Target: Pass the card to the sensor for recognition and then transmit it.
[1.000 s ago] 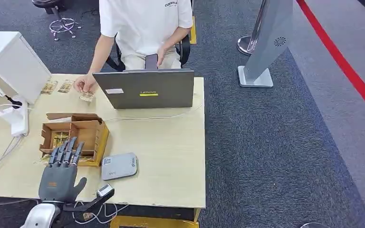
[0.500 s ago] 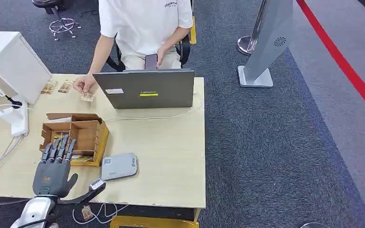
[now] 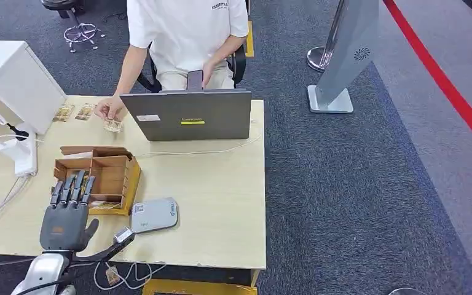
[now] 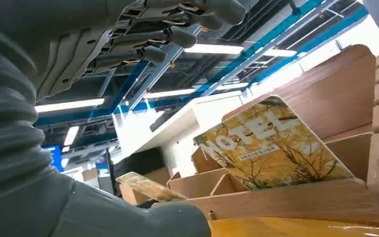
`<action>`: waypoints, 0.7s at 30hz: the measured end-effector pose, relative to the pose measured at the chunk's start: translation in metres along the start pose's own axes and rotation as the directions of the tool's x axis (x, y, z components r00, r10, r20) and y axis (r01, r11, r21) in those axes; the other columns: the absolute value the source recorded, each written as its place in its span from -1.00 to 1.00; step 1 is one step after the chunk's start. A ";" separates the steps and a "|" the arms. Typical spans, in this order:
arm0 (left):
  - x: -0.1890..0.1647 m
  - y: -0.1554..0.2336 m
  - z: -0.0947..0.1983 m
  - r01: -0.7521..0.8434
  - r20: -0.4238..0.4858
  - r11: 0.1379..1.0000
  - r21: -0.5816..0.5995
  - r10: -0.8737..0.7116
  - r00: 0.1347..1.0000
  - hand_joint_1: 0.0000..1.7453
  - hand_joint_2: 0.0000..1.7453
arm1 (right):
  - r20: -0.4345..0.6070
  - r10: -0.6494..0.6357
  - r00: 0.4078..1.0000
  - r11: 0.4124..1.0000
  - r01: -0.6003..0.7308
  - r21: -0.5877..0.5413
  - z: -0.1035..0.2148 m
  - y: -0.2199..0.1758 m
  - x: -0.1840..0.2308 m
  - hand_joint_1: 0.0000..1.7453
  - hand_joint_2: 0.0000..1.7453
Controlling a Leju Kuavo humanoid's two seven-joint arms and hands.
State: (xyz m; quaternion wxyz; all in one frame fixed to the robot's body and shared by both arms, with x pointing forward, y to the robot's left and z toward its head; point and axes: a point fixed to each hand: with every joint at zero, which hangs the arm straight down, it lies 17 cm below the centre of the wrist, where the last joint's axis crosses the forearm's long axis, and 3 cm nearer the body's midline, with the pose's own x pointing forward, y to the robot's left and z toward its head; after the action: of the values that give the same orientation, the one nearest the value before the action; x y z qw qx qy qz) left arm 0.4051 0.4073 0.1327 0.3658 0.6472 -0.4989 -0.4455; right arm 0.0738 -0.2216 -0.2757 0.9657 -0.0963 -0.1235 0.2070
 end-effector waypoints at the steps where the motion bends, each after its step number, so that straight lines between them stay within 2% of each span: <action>1: 0.001 0.001 -0.001 0.001 0.002 1.000 0.008 -0.001 1.000 -1.00 1.00 | 0.001 0.001 1.000 1.000 -0.001 0.000 0.000 0.000 0.000 -1.00 -1.00; 10: 0.001 0.003 -0.002 0.002 0.004 1.000 0.015 -0.002 1.000 -1.00 1.00 | 0.003 0.002 1.000 1.000 -0.002 0.001 0.000 0.000 0.001 -1.00 -1.00; 14: 0.007 0.016 -0.013 0.012 0.026 0.997 0.082 -0.014 1.000 -1.00 1.00 | 0.020 0.012 1.000 1.000 -0.012 0.014 0.000 0.002 0.005 -1.00 -1.00; 21: 0.008 0.014 -0.017 0.010 0.026 0.997 0.082 -0.012 1.000 -1.00 1.00 | 0.023 0.012 1.000 1.000 -0.012 0.013 0.000 0.002 0.006 -1.00 -1.00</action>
State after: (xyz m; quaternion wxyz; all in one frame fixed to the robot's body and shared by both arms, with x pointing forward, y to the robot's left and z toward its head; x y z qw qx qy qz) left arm 0.4178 0.3964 0.1501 0.3299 0.6586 -0.5179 -0.4351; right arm 0.0784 -0.2177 -0.2749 0.9636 -0.0883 -0.1324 0.2147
